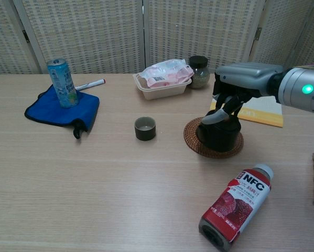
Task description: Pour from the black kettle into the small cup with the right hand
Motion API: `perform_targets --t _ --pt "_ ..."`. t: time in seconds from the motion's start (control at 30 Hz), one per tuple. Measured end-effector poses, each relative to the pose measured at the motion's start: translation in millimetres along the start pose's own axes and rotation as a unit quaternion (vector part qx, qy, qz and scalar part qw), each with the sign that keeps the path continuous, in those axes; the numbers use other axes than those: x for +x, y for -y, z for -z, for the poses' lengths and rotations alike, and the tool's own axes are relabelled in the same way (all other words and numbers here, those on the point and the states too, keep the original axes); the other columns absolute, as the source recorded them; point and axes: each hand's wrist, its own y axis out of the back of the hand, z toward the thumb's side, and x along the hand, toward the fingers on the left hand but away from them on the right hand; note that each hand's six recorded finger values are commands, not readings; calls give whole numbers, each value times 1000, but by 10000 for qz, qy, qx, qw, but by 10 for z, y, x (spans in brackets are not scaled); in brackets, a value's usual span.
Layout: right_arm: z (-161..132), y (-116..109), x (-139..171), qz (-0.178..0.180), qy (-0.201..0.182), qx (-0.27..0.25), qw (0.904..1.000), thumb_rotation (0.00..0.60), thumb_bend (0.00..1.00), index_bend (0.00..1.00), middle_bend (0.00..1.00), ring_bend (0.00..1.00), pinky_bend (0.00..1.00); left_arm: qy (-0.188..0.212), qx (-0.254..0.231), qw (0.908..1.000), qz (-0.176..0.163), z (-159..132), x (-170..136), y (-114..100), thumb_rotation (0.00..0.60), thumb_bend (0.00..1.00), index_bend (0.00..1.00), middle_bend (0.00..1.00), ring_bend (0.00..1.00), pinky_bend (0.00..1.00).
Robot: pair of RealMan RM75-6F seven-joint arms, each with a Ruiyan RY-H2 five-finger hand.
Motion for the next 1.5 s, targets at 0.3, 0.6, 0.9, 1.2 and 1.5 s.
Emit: perform_targets --t 0.3,0.6,0.9,1.2,1.5 --pt "6 -43 34 67 27 206 9998 297 348 962 995 871 262 14 2 10000 -11 -4 2 5 353 0 290 84 147 88" --pt "26 -67 21 25 94 447 9990 390 481 962 995 881 466 9 -9 10000 -15 2 5 16 351 0 292 84 147 89" --pt "12 -116 -93 -54 134 527 9985 443 525 962 995 881 467 -40 1 10000 -26 28 -8 10 352 0 293 84 147 88" --pt "-202 -248 -269 -18 -32 572 9984 457 525 962 995 881 467 -71 2 10000 -20 46 -20 16 353 0 292 84 147 88" --pt "-464 -462 -609 105 -117 821 9965 461 524 962 995 882 483 -102 8 9999 -54 69 -63 -4 352 0 293 84 147 88"
